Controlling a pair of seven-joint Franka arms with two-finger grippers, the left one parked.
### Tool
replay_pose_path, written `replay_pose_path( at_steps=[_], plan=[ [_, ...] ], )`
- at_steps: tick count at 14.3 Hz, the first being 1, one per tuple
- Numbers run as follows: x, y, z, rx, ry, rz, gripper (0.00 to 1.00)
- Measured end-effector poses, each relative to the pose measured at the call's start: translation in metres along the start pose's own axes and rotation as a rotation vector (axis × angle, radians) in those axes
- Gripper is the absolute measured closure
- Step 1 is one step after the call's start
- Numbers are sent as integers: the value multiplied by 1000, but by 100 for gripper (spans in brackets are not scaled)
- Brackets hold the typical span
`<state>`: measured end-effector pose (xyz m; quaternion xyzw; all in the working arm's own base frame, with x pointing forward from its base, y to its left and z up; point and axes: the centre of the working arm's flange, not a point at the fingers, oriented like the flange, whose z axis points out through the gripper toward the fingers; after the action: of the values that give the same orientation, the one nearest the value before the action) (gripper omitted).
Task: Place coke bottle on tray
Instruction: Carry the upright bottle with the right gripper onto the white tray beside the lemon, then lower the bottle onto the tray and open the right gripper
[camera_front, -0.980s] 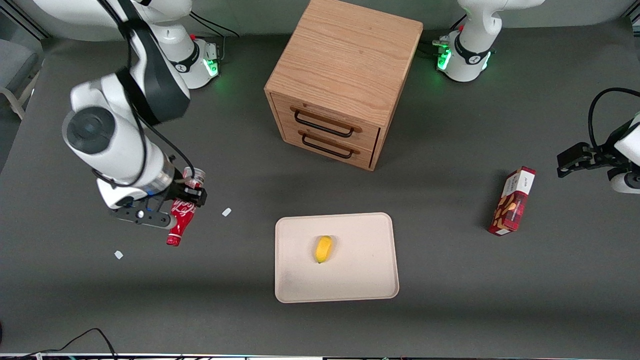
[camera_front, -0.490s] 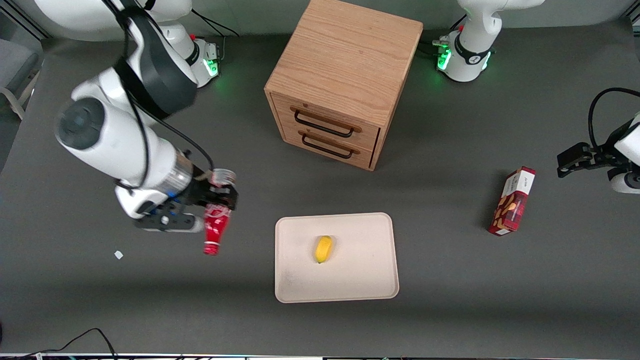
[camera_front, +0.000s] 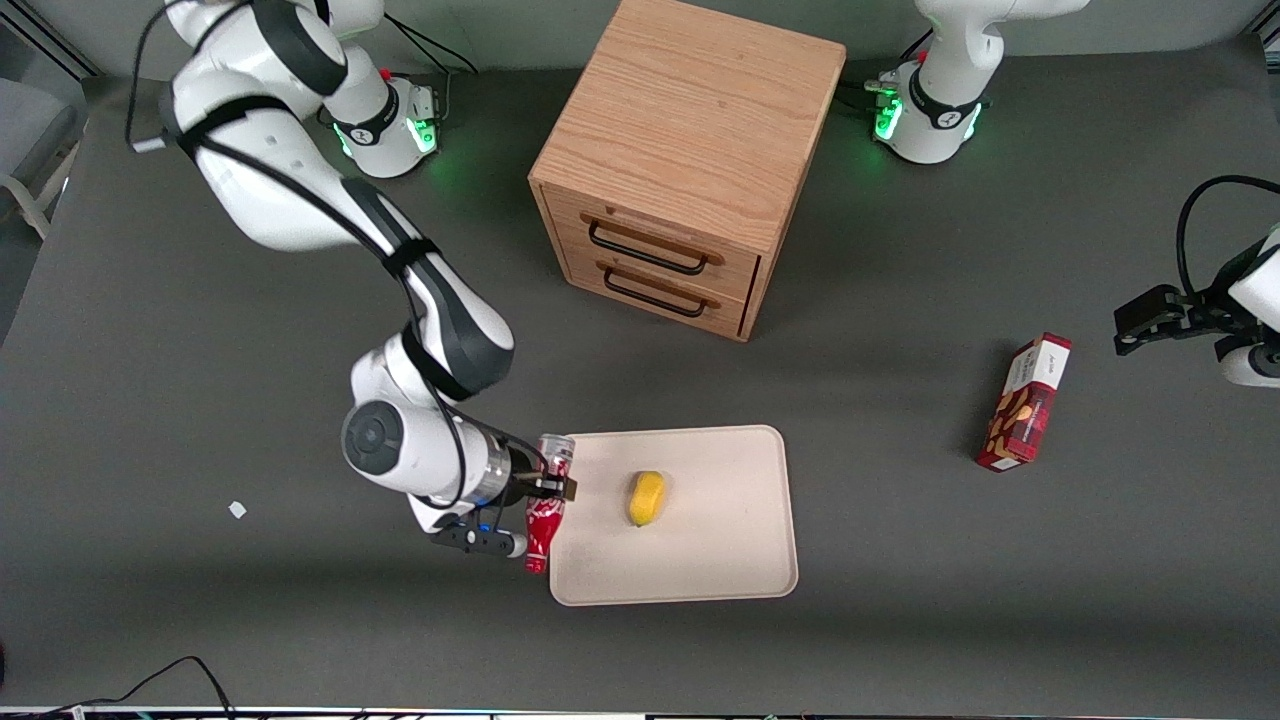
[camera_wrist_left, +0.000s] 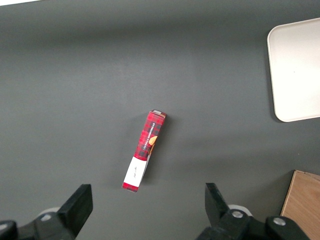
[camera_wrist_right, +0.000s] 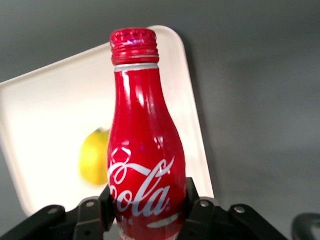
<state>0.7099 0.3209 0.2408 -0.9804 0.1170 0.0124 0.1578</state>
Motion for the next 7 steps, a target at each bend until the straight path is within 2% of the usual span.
replay_pose_path(
  at_steps=[3,7],
  plan=[
    [-2,3,53,15,-14,82,45],
    [-8,-8,62,22,-16,108,45]
  ],
)
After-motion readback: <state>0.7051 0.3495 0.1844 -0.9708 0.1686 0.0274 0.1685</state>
